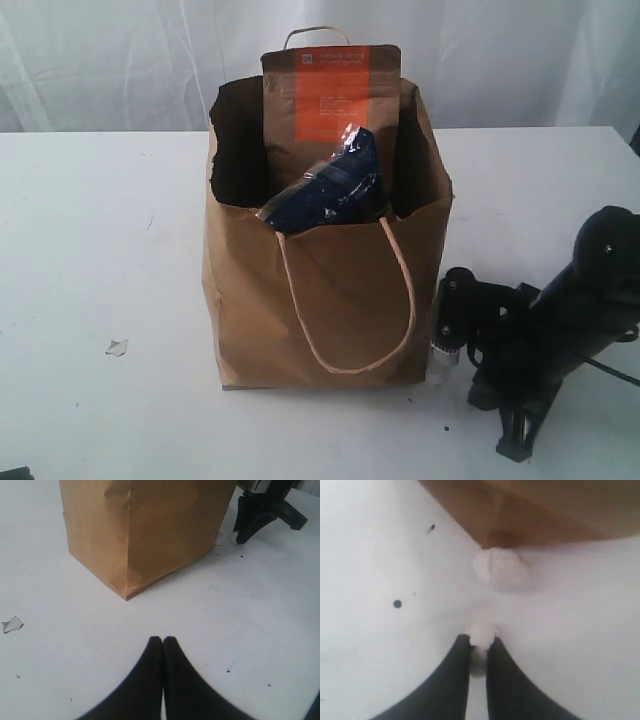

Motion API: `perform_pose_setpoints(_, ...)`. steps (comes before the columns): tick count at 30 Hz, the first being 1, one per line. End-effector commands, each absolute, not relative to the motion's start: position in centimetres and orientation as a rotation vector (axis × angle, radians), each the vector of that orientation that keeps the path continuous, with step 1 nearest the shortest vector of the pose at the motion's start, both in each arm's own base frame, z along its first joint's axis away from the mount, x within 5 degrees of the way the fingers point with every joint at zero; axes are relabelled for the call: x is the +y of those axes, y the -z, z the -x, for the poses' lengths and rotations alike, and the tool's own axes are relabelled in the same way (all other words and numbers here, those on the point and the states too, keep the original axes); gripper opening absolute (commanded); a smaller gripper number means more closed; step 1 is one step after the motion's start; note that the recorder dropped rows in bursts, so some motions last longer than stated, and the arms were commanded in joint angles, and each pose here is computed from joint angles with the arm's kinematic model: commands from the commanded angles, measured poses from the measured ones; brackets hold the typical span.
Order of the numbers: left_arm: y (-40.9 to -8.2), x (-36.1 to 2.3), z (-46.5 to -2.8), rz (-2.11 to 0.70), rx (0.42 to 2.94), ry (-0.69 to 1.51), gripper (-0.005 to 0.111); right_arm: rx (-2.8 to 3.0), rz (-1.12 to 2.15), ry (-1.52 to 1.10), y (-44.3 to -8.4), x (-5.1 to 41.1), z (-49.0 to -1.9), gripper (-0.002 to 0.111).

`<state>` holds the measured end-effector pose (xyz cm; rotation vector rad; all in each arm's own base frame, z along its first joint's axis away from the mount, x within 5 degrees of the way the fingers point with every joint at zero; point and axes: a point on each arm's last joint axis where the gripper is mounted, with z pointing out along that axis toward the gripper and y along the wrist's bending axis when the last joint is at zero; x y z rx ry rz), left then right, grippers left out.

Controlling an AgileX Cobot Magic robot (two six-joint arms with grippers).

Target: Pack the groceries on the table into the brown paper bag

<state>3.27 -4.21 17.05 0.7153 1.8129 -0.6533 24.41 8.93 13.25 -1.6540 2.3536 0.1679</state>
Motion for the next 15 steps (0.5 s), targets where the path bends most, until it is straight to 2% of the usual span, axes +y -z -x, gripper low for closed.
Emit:
perform_pose_setpoints(1, -17.0, -4.2, -3.2, -0.713, 1.817, 0.660, 0.000, 2.373, 1.573, -0.129, -13.6, 7.6, -23.2, 0.000)
perform_pose_setpoints(6, -17.0, -4.2, -3.2, -0.713, 1.817, 0.660, 0.000, 2.411, 1.345, -0.094, -15.1, 7.0, -22.6, 0.000)
perform_pose_setpoints(12, -17.0, -4.2, -3.2, -0.713, 1.817, 0.660, 0.000, 2.459, 0.931, -0.146, -18.6, 6.8, -21.8, 0.000)
perform_pose_setpoints(15, -17.0, -4.2, -3.2, -0.713, 1.817, 0.660, 0.000, 2.422, 0.832, -0.159, -20.3, 6.7, -21.3, 0.000)
